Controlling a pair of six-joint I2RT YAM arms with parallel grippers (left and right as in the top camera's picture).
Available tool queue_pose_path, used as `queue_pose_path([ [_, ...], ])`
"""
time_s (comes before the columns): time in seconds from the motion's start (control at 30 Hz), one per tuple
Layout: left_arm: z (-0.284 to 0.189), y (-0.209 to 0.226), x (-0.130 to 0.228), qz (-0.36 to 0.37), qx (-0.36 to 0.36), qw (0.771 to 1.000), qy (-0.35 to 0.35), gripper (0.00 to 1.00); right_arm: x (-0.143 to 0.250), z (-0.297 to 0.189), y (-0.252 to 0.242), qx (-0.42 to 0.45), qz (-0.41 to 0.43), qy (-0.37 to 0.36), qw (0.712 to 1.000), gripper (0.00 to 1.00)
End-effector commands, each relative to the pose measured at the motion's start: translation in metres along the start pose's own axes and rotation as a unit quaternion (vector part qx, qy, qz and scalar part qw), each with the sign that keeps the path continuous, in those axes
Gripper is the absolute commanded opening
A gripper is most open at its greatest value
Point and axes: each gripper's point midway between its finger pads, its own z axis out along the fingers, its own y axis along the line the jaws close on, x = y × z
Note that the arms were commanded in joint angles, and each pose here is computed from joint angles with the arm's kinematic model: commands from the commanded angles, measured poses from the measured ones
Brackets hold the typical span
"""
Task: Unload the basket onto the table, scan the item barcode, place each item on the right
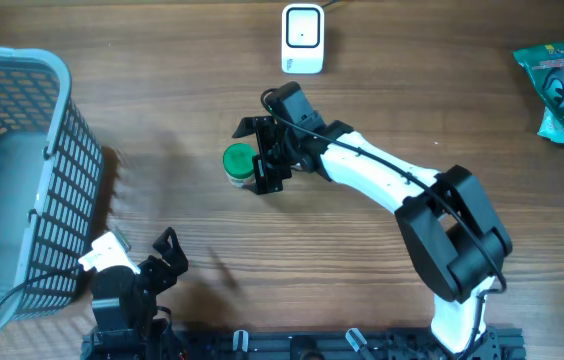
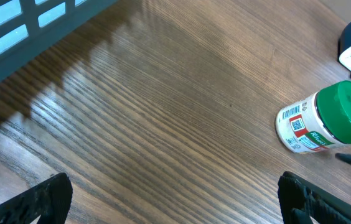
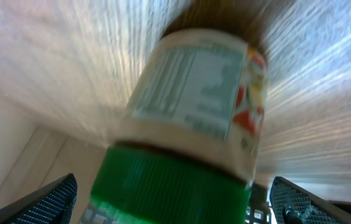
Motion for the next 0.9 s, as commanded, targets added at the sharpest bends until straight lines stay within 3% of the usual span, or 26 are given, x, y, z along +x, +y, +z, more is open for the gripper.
queue_pose_path([
  [0.0,0.0,-0.001,0.0,-0.001,0.002,1.0,-0.002,1.0,-0.013,0.014,-0.005,0.01,0.015,-0.01,1.0,0.98],
  [0.07,0.0,-0.001,0.0,-0.001,0.002,1.0,-0.002,1.0,-0.014,0.015,-0.005,0.011,0.015,-0.011,1.0,0.85],
  [0.1,0.0,-0.001,0.0,-0.001,0.002,1.0,-0.002,1.0,-0.015,0.015,-0.006,0.011,0.015,-0.012,1.0,0.73],
  [0.13,0.0,-0.001,0.0,-0.001,0.002,1.0,-0.002,1.0,-0.015,0.015,-0.006,0.012,0.014,-0.012,1.0,0.7],
  [0.23,0.0,-0.001,0.0,-0.001,0.002,1.0,-0.002,1.0,-0.017,0.015,-0.007,0.015,-0.007,-0.016,1.0,0.7],
  [0.4,0.0,-0.001,0.0,-0.001,0.002,1.0,-0.002,1.0,-0.053,-0.003,-0.025,0.065,-0.064,-0.049,0.995,0.7],
  [0.63,0.0,-0.001,0.0,-0.001,0.002,1.0,-0.002,1.0,-0.129,-0.088,-0.058,0.164,-0.127,-0.088,0.974,0.69],
  [0.77,0.0,-0.001,0.0,-0.001,0.002,1.0,-0.002,1.0,-0.178,-0.133,-0.074,0.247,-0.248,-0.145,0.925,0.69],
  [0.87,0.0,-0.001,0.0,-0.001,0.002,1.0,-0.002,1.0,-0.193,-0.159,-0.06,0.302,-0.373,-0.184,0.858,0.81],
])
